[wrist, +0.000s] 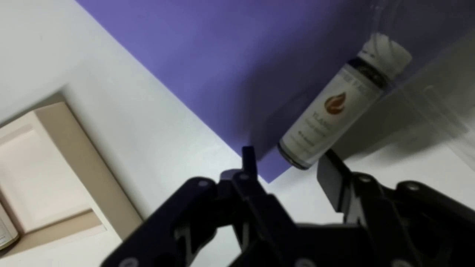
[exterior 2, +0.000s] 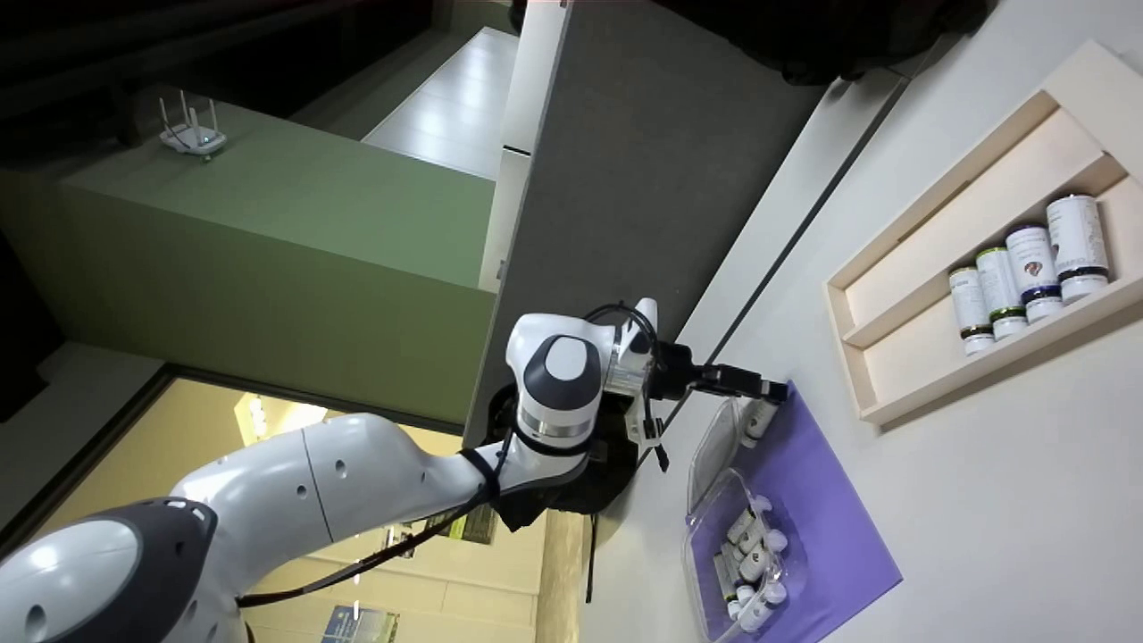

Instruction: Get the object from the purple paper and put it in the colourless box

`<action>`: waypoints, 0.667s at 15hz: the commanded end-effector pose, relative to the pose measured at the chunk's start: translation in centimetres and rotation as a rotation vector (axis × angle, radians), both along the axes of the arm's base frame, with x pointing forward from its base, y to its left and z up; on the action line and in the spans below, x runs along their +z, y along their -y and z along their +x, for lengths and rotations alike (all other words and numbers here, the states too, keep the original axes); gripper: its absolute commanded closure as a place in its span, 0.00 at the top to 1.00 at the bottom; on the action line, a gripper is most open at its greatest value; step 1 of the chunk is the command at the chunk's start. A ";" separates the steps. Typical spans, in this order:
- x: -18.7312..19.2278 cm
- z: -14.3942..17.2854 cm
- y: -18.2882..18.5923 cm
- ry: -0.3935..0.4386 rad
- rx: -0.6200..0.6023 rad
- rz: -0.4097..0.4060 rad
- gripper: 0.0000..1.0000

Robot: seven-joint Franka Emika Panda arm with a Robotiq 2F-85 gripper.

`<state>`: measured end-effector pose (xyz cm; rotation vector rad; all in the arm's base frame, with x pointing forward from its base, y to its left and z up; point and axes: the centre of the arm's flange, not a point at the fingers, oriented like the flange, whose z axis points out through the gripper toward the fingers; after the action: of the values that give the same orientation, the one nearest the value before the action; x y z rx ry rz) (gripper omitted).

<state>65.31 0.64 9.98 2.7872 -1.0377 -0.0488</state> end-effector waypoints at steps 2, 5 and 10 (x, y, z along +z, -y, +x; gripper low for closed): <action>0.9 0.3 0.7 -0.013 -0.001 0.001 0.19; 0.9 0.2 1.0 -0.027 -0.009 0.004 0.02; 1.3 -0.2 1.1 -0.136 -0.053 0.001 0.54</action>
<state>64.80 -0.37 9.90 2.7510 -1.0495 -0.1518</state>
